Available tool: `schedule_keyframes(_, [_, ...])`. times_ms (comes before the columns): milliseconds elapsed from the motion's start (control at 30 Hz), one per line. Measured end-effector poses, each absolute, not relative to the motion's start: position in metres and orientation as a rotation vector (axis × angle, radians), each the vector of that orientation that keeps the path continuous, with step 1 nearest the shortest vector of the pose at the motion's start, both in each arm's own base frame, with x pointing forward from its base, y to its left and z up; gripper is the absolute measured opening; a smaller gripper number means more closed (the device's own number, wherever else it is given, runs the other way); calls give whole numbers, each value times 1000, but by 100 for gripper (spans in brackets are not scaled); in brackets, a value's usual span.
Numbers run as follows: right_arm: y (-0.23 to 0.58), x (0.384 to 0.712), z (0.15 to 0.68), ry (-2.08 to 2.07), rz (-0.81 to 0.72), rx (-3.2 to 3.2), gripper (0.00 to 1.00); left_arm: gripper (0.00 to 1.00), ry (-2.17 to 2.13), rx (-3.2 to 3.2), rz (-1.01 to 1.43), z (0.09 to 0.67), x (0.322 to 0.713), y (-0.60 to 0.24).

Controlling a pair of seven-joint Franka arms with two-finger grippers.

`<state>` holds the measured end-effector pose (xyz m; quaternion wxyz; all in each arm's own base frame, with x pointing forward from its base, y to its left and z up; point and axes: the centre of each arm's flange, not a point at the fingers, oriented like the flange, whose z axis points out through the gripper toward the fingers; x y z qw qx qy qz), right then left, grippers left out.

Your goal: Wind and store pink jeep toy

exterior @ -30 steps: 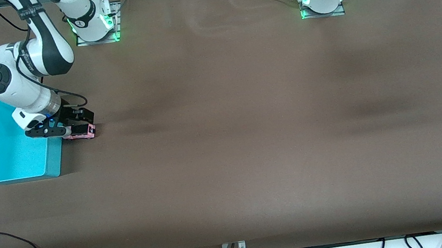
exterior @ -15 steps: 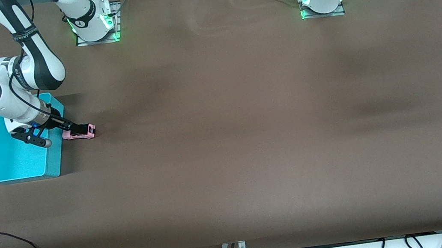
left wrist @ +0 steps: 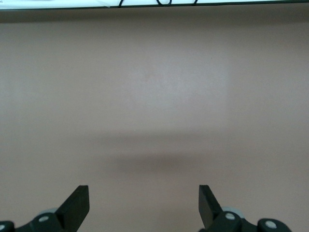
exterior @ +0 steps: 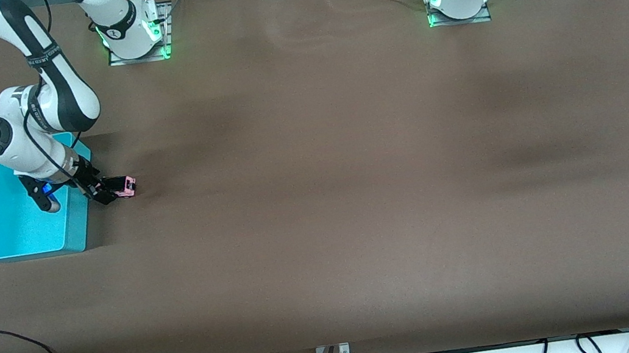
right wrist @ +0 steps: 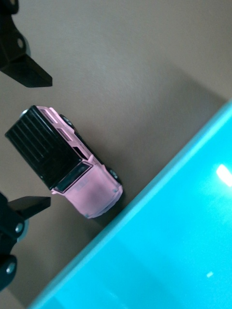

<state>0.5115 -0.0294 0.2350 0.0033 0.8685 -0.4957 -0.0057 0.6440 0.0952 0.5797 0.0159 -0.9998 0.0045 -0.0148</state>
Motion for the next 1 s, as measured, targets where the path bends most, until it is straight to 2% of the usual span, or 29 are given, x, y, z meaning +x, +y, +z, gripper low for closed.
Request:
schedule_keyframes(133, [-29, 509, 229, -1677, -27, 2644, 100, 100, 42, -3099, -42, 579, 646, 85])
schedule_keyframes(333, [-28, 497, 207, -1841, 49, 2570, 100, 100, 54, -3076, -26, 574, 647, 84])
schedule_keyframes(667, [-28, 488, 187, -1939, 49, 2500, 100, 100, 61, -3079, 24, 556, 648, 82])
schedule_keyframes(800, [-29, 488, 187, -1945, 50, 2496, 96, 100, 74, -3080, 36, 553, 649, 77])
schedule_keyframes(833, [-29, 489, 187, -1946, 51, 2496, 93, 100, 77, -3080, 37, 552, 649, 76])
schedule_keyframes(867, [-29, 489, 187, -1947, 53, 2496, 81, 100, 80, -3080, 37, 552, 649, 75])
schedule_keyframes(1000, [-29, 491, 189, -1952, 66, 2499, 60, 100, 86, -3078, 30, 551, 650, 73])
